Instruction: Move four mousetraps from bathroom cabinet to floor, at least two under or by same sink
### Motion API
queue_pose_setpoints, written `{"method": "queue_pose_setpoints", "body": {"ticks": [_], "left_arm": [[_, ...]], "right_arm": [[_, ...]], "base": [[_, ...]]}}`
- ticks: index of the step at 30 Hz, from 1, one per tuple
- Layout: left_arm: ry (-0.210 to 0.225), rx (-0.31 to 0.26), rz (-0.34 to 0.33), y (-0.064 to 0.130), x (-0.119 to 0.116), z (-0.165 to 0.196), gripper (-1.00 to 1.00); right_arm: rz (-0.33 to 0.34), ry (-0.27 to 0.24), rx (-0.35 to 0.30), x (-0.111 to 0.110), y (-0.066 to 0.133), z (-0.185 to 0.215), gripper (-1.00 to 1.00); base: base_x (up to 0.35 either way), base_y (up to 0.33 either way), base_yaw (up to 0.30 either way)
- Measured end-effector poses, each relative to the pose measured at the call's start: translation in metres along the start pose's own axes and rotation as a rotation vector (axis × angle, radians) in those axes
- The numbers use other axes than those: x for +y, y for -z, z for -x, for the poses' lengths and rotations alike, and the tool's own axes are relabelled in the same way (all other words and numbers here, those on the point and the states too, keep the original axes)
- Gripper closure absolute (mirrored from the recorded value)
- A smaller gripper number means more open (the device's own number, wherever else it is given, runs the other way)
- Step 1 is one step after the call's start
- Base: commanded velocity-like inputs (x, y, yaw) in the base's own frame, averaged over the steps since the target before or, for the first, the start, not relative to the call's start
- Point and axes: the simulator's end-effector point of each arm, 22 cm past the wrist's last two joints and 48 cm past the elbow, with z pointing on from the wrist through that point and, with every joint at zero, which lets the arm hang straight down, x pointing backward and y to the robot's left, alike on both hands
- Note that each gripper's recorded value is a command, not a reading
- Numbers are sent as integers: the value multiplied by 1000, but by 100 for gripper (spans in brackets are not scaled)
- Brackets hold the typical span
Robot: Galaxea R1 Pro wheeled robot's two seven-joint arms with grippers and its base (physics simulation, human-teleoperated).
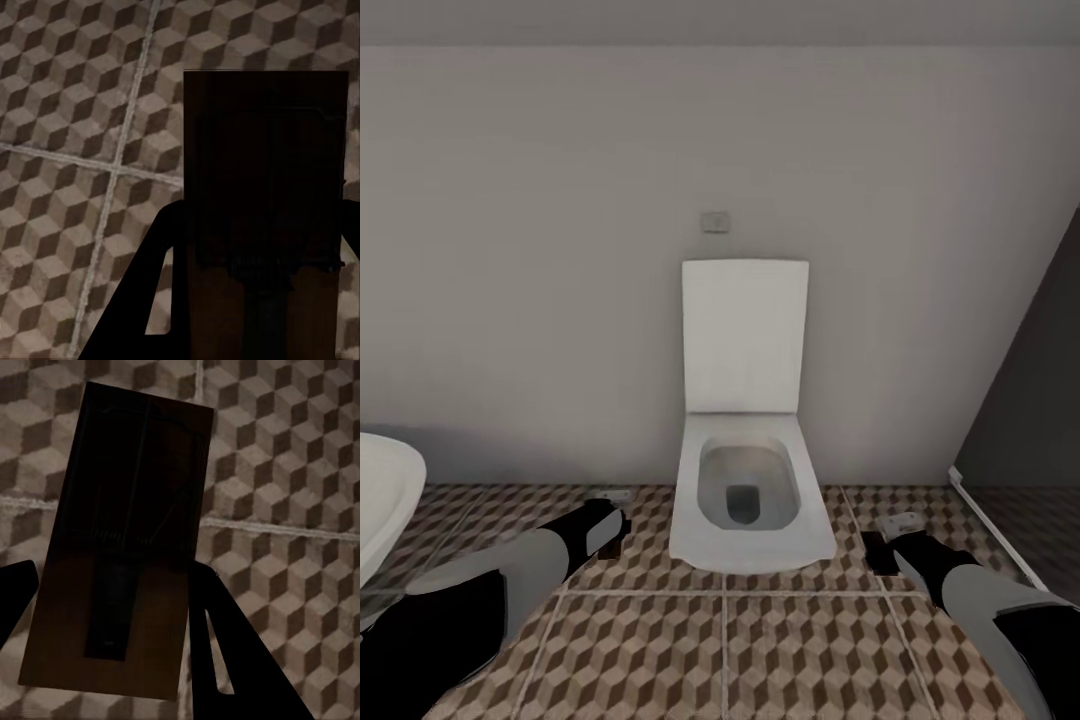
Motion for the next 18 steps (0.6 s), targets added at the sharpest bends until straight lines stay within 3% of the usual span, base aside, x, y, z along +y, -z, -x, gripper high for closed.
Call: {"method": "queue_pose_setpoints", "body": {"ticks": [10,18], "left_arm": [[-12,39,2,-18,-5,-19,100],[-19,37,-7,-17,-9,-18,100]], "right_arm": [[9,11,36,8,-17,-16,100],[8,12,33,8,-17,-15,100]], "base": [[0,0,0],[0,0,0]]}}
